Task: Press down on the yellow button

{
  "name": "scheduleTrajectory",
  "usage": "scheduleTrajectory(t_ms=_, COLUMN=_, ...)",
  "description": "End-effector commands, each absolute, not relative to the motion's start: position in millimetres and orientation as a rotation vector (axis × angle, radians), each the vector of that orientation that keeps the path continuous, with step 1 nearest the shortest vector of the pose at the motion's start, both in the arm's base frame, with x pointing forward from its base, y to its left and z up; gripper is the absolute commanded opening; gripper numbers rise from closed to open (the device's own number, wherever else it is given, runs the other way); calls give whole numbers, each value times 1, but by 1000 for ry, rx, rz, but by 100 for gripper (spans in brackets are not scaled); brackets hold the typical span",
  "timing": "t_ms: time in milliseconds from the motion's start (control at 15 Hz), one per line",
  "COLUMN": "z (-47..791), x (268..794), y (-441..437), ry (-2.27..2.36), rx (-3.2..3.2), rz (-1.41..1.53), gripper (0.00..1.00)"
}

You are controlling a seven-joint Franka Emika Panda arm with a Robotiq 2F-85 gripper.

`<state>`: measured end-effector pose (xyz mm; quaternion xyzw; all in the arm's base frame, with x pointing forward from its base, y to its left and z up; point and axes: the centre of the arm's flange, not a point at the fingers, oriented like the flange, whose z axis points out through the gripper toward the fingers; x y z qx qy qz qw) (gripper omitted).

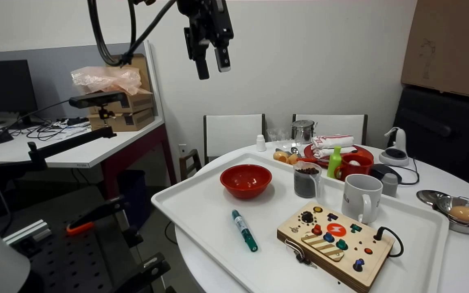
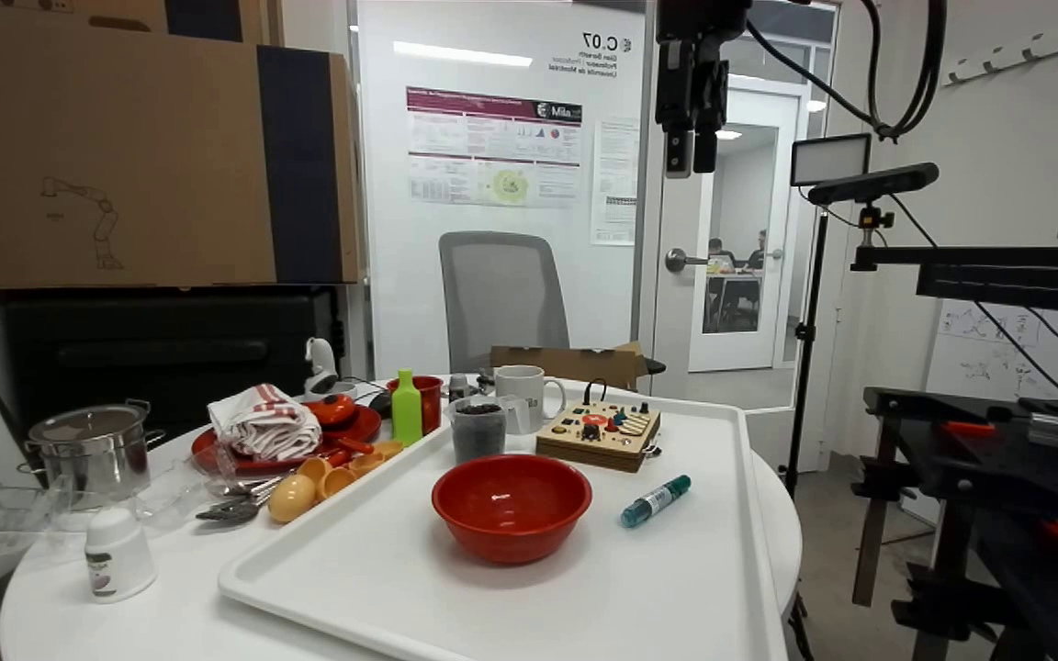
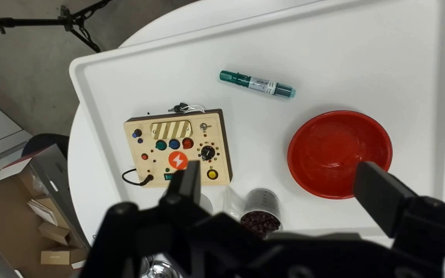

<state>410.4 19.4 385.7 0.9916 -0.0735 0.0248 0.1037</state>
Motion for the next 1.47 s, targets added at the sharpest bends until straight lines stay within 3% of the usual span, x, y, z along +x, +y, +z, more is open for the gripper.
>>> scheduleTrajectory(t_ms=0, z=368, x=423, y=2, ry=-130, rx=2929, rz=68, gripper=100)
scheduleTrajectory(t_ms=800, z=312, x=505, y=-60, ry=210, rx=3106, rz=-79, gripper=100)
scheduleTrajectory(t_ms=933, z=312, x=485, y=-58, ry=173, rx=3087, rz=-54, gripper=100)
scheduleTrajectory(t_ms=1400, z=306, x=499, y=-59, ry=189, rx=3096, rz=-88, gripper=100)
